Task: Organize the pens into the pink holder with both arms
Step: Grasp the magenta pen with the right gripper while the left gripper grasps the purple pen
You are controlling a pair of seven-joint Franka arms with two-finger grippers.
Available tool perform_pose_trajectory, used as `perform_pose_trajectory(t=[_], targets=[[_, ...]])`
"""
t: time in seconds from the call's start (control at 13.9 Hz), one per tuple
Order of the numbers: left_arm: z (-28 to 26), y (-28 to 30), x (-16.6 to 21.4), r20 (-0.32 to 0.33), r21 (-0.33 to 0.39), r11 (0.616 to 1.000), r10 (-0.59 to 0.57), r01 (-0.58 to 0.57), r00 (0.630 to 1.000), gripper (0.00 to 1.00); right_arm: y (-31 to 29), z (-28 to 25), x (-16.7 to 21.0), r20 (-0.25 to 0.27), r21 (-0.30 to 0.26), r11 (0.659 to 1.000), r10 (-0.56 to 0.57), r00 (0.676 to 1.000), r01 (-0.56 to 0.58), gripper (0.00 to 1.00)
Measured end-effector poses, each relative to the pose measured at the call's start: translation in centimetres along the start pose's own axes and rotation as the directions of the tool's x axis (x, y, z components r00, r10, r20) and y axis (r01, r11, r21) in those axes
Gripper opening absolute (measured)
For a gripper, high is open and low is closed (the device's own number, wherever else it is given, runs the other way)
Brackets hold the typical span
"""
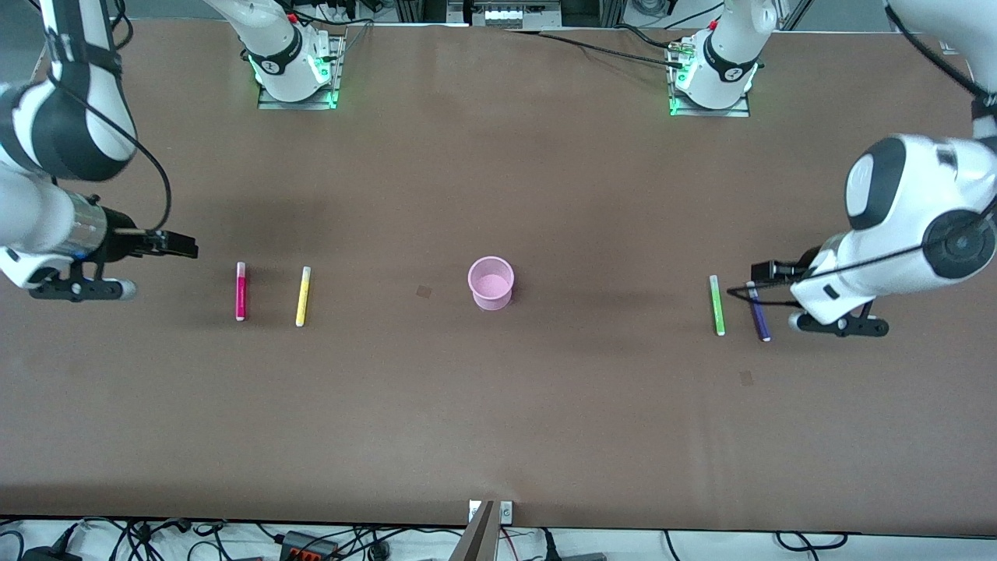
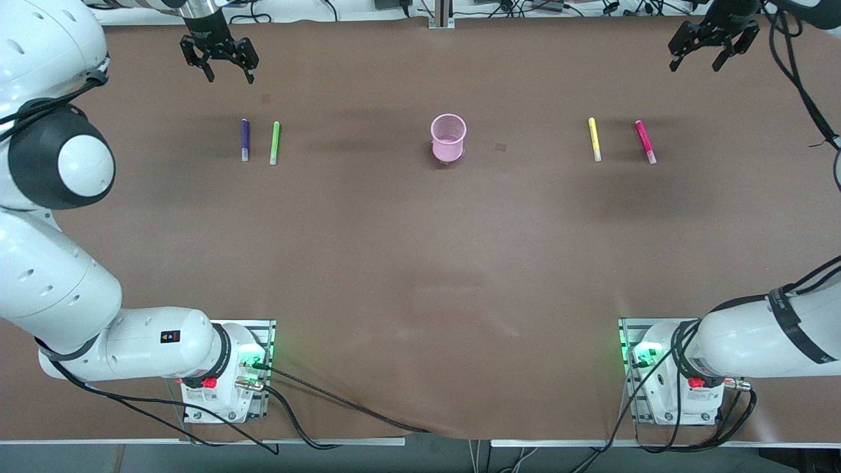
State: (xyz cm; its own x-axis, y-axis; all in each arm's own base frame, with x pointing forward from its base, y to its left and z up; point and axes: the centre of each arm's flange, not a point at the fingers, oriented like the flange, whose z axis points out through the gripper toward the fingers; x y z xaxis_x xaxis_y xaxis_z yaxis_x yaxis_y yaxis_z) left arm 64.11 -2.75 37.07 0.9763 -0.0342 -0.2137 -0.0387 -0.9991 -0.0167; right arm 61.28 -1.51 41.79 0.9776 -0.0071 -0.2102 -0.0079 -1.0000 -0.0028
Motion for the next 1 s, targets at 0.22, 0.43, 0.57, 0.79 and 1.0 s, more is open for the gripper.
perform_pose_trajectory(t=[0.22, 0.43, 0.57, 0.79, 1.0], targets=[[7.3, -3.9, 3.5, -0.025, -0.037, 0.998, -0.054, 0.053, 0.998, 1.00, 0.3, 4.4, 1.6, 0.059, -0.004, 1.000, 0.008, 0.998, -0.008, 1.00], [13.3, -5.4, 5.0, -0.004, -0.060, 0.995, -0.074, 0.074, 0.997, 1.00, 1.7, 8.2, 3.8, 0.033, -0.009, 1.000, 0.030, 0.999, -0.030, 1.00], [14.9, -5.2, 5.2, 0.002, -0.064, 0.995, -0.073, 0.073, 0.997, 1.00, 2.3, 10.8, 5.2, 0.009, -0.013, 0.999, 0.038, 0.999, -0.038, 1.00], [16.8, -6.1, 5.5, -0.004, -0.073, 0.995, -0.074, 0.074, 0.997, 0.89, 2.3, 15.0, 6.9, -0.014, -0.020, 0.999, 0.035, 0.999, -0.035, 1.00], [18.1, -6.8, 5.5, 0.002, -0.079, 0.995, -0.068, 0.068, 0.998, 0.73, 1.8, 19.5, 7.7, 0.010, -0.025, 0.999, 0.021, 1.000, -0.021, 1.00]])
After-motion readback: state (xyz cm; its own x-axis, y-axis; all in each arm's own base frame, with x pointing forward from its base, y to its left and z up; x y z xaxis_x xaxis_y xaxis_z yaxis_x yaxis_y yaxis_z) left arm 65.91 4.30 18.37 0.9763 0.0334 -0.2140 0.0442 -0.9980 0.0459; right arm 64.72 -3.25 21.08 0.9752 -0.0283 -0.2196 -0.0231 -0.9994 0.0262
